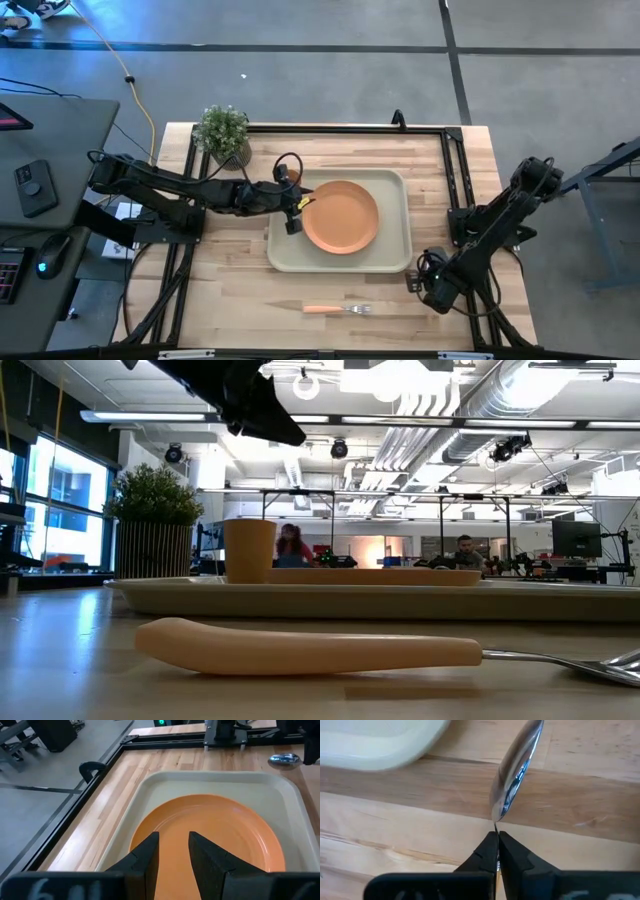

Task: Pick and place plate/cup/fork/spoon on tray
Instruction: Put the orange spoon on the light brown tray to the right of the orange plate

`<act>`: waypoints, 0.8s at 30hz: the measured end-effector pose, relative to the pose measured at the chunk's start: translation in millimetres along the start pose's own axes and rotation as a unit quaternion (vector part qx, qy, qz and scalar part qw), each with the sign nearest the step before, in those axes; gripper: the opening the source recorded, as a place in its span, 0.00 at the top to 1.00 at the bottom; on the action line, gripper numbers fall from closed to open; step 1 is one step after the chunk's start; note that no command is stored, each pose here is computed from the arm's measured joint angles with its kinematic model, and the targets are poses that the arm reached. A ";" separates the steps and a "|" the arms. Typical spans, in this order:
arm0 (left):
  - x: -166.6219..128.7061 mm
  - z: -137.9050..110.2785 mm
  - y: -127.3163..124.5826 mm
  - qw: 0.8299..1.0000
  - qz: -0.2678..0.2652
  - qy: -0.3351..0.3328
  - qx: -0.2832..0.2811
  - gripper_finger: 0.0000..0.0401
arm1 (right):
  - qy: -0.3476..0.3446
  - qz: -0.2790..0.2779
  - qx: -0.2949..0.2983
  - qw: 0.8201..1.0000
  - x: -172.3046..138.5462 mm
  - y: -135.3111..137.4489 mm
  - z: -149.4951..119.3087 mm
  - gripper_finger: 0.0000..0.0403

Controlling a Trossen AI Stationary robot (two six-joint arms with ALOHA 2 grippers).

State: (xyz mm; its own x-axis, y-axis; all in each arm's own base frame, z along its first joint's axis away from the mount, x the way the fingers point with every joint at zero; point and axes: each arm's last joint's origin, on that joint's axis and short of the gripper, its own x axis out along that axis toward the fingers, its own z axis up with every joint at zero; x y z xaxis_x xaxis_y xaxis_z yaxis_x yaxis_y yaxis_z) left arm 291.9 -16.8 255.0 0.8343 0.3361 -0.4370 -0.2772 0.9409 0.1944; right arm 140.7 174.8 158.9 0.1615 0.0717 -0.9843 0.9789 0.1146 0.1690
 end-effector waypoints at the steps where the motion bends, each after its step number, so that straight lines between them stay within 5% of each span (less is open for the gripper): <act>1: 0.0 -0.2 0.0 1.000 0.000 0.001 0.000 0.76 | 0.001 -0.001 -0.002 1.000 -0.1 -0.1 0.0 1.00; 10: 0.0 -0.9 0.0 1.000 0.000 0.004 -0.002 0.76 | -0.001 -0.014 -0.010 1.000 -0.6 -1.7 1.1 1.00; 19: 0.0 -1.0 0.0 1.000 0.000 0.005 -0.002 0.76 | -0.021 -0.108 -0.001 0.994 -3.8 -15.1 10.6 1.00; 24: 0.0 -1.0 0.0 1.000 0.000 0.005 -0.002 0.76 | -0.018 -0.074 -0.001 0.997 -11.8 -13.9 12.0 1.00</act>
State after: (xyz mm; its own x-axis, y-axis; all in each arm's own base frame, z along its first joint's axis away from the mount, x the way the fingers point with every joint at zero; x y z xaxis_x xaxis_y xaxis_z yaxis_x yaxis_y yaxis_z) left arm 291.4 -16.7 254.2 0.8299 0.3361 -0.4453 -0.2790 0.9412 0.1906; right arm 126.7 160.5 167.6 0.0204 0.0182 -0.9996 0.9921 0.1234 0.0224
